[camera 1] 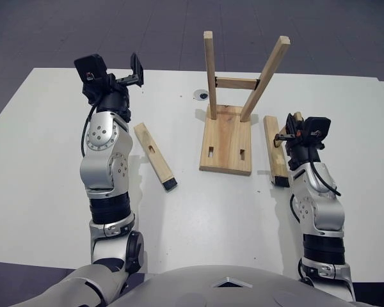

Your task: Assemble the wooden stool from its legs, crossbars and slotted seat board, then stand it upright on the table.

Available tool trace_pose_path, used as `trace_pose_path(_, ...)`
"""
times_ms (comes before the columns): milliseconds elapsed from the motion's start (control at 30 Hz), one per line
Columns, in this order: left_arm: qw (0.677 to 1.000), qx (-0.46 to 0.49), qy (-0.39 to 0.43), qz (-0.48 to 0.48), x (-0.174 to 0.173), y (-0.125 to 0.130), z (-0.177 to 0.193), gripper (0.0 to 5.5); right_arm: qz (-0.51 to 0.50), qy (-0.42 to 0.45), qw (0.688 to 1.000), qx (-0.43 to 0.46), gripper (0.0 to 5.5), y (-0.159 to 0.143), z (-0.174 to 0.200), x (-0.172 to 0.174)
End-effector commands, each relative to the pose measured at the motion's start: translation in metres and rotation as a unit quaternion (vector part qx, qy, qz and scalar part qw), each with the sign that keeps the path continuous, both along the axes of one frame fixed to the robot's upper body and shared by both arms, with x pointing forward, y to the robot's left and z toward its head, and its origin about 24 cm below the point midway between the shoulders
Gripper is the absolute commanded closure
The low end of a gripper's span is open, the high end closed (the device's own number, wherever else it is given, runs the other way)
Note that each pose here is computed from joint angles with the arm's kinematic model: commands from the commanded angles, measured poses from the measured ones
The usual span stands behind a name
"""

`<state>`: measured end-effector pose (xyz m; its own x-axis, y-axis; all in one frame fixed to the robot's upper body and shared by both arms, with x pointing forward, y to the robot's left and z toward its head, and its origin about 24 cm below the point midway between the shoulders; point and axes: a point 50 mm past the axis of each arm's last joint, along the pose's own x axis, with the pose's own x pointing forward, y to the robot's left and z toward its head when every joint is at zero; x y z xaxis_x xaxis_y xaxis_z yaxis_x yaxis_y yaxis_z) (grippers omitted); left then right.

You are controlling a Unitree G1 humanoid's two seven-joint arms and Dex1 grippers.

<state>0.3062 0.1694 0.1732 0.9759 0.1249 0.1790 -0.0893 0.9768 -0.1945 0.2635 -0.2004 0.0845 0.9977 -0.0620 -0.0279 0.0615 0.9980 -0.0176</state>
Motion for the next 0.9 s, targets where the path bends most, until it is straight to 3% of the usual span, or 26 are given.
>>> trace_pose_path(33, 1.000, 0.009, -0.017, 0.007, 0.005, -0.002, 0.013, 0.10, -0.025, 0.184, 0.983, 0.014, 5.09, -0.002, -0.059, -0.013)
trace_pose_path(300, 1.000, 0.009, -0.020, 0.006, 0.008, -0.003, 0.014, 0.10, -0.030, 0.152, 0.988, 0.020, 5.09, -0.005, -0.045, -0.001)
trace_pose_path(633, 1.000, 0.009, -0.024, 0.005, 0.010, -0.003, 0.014, 0.10, -0.026, 0.120, 0.992, 0.024, 3.52, -0.006, -0.032, 0.008)
trace_pose_path(900, 1.000, 0.008, -0.025, 0.007, 0.011, -0.003, 0.015, 0.10, -0.009, 0.032, 0.999, 0.006, 2.24, -0.009, 0.011, 0.018)
